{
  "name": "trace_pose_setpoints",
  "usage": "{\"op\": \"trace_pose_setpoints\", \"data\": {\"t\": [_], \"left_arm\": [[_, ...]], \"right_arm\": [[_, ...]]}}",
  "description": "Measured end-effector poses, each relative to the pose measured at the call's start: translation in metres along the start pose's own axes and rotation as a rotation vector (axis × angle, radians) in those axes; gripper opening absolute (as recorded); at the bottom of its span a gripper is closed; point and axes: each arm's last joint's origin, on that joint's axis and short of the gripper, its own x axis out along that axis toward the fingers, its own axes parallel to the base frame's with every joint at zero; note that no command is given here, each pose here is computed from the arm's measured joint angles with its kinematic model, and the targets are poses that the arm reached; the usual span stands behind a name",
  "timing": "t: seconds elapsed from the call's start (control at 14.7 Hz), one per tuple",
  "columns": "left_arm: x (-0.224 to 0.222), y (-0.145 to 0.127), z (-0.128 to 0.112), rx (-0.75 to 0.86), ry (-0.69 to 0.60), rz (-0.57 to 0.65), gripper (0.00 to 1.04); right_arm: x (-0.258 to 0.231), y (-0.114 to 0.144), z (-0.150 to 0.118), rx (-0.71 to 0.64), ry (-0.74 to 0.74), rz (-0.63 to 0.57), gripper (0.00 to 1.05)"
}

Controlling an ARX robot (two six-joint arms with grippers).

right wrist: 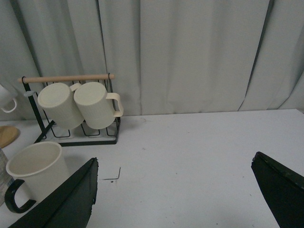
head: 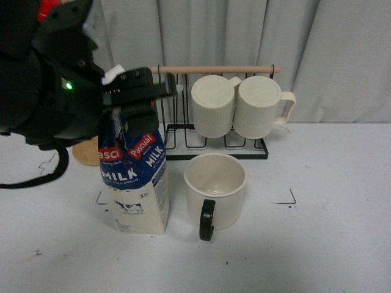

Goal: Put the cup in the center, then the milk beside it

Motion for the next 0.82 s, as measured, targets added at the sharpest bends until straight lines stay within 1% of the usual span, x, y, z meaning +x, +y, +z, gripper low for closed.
{"op": "trace_pose_setpoints", "data": {"t": [0.07, 0.14, 0.2, 0.27, 0.34, 0.41, 0.48, 0.54, 0.61, 0.68, 0.75, 0.82], "left_arm": [[-0.014, 0.01, 0.013, -0.071, -0.052, -0.027, 0.76], [-0.03, 0.02, 0.022, -0.121, -0.127, -0.056, 0.86], [-0.058, 0.036, 0.032, -0.175, -0.201, -0.09, 1.0], [-0.09, 0.055, 0.04, -0.205, -0.271, -0.104, 0.97], [-0.124, 0.077, 0.045, -0.216, -0.338, -0.104, 0.98], [-0.15, 0.094, 0.045, -0.215, -0.377, -0.089, 0.98], [-0.17, 0.109, 0.041, -0.164, -0.492, -0.03, 0.94], [-0.176, 0.113, 0.034, -0.053, -0.622, 0.048, 0.83], [-0.174, 0.112, 0.021, 0.03, -0.65, 0.068, 0.75], [-0.169, 0.11, 0.007, 0.112, -0.643, 0.07, 0.66], [-0.162, 0.111, -0.01, 0.154, -0.605, 0.076, 0.55], [-0.159, 0.112, -0.021, 0.171, -0.59, 0.093, 0.45]], "right_arm": [[0.0, 0.0, 0.0, 0.0, 0.0, 0.0, 0.98], [0.0, 0.0, 0.0, 0.0, 0.0, 0.0, 0.98], [0.0, 0.0, 0.0, 0.0, 0.0, 0.0, 0.98], [0.0, 0.0, 0.0, 0.0, 0.0, 0.0, 0.98], [0.0, 0.0, 0.0, 0.0, 0.0, 0.0, 0.98], [0.0, 0.0, 0.0, 0.0, 0.0, 0.0, 0.98], [0.0, 0.0, 0.0, 0.0, 0.0, 0.0, 0.98], [0.0, 0.0, 0.0, 0.0, 0.0, 0.0, 0.98], [0.0, 0.0, 0.0, 0.0, 0.0, 0.0, 0.98], [0.0, 0.0, 0.0, 0.0, 0.0, 0.0, 0.98], [0.0, 0.0, 0.0, 0.0, 0.0, 0.0, 0.98], [0.0, 0.0, 0.0, 0.0, 0.0, 0.0, 0.98]]}}
